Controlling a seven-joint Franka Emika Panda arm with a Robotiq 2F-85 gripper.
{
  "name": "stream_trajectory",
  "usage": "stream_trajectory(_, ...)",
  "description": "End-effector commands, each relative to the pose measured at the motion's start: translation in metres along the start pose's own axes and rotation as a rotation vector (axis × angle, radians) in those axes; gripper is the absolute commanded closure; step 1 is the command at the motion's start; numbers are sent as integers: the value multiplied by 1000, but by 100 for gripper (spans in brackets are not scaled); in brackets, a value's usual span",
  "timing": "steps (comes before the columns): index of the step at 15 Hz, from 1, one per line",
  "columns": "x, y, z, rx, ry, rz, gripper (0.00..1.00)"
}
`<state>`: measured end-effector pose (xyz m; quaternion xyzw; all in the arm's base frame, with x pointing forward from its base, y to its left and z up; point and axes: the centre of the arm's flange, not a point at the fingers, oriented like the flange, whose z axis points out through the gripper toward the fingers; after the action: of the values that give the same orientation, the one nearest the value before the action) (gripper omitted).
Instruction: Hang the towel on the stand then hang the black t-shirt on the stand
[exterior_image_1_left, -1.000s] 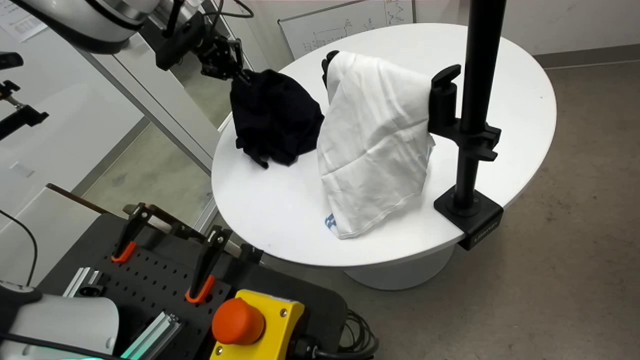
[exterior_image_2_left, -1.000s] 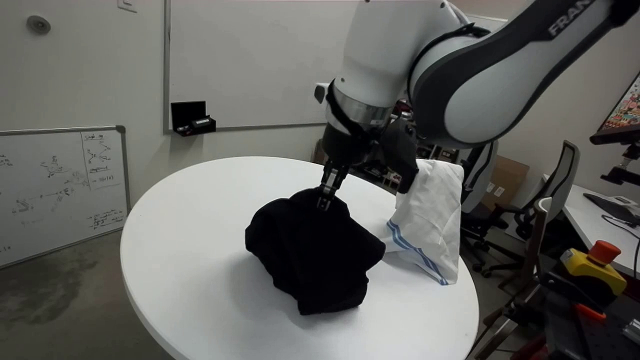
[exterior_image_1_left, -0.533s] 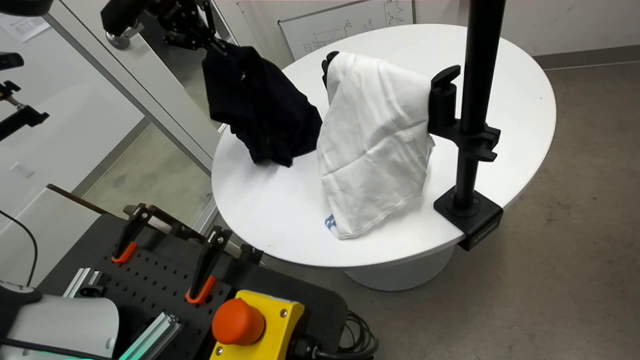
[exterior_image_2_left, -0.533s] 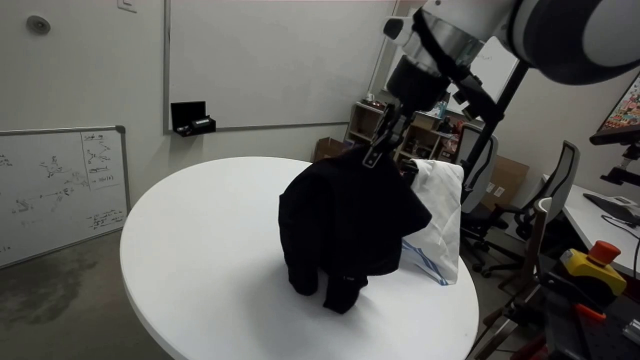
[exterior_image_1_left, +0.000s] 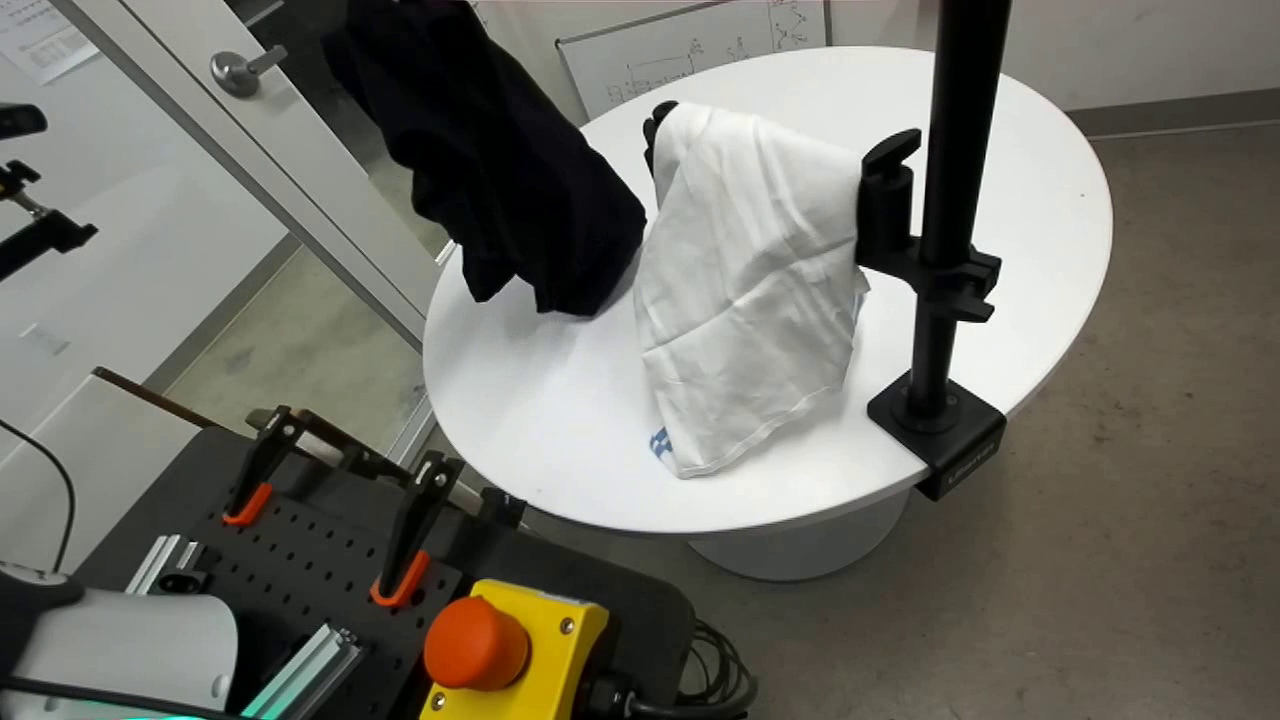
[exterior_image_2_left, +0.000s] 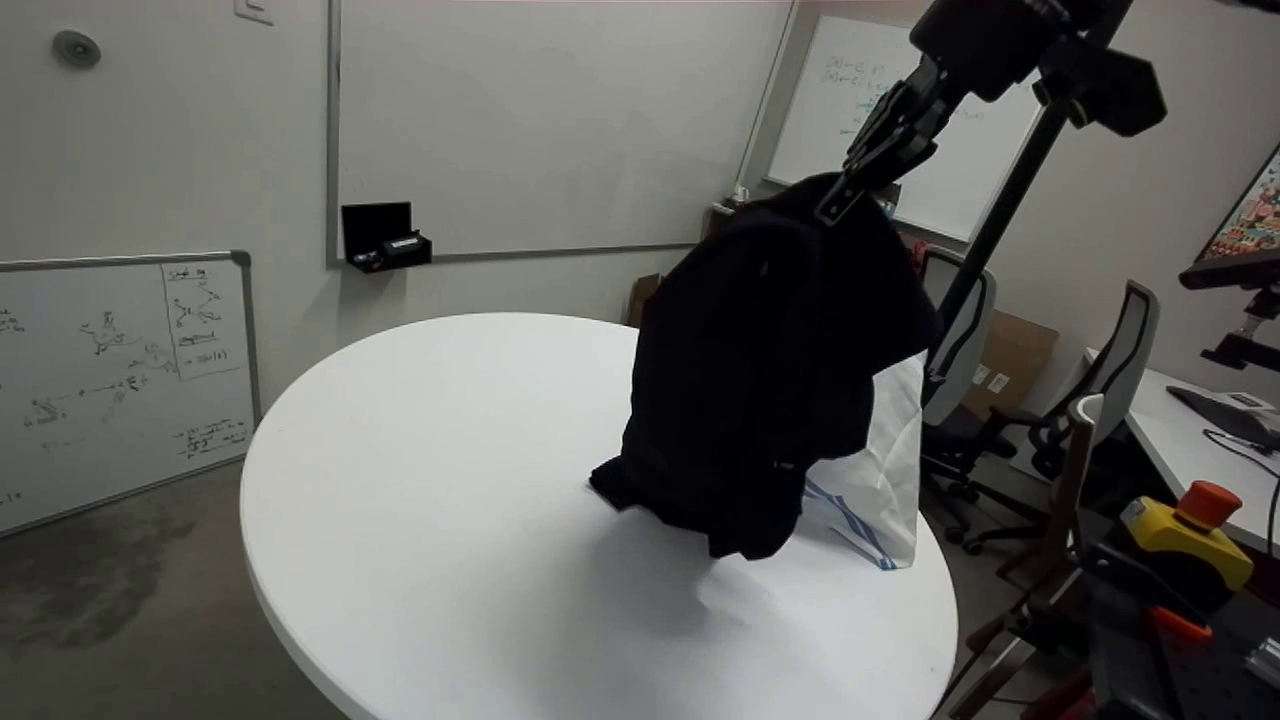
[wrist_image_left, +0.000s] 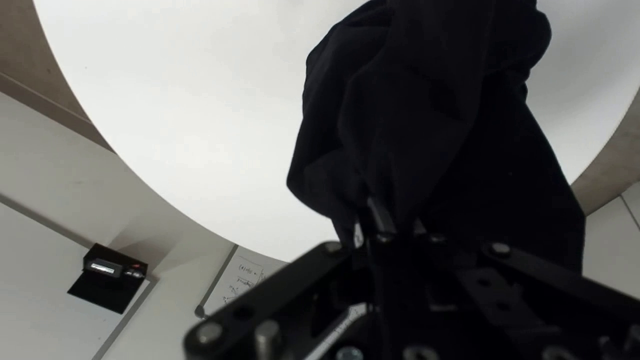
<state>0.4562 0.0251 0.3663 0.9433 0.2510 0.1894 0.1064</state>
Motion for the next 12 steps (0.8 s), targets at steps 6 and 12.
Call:
stream_trajectory(6,27,77,-35,-40,5,154,99)
stream_trajectory(12,47,153,-40,-102,-12,314,99)
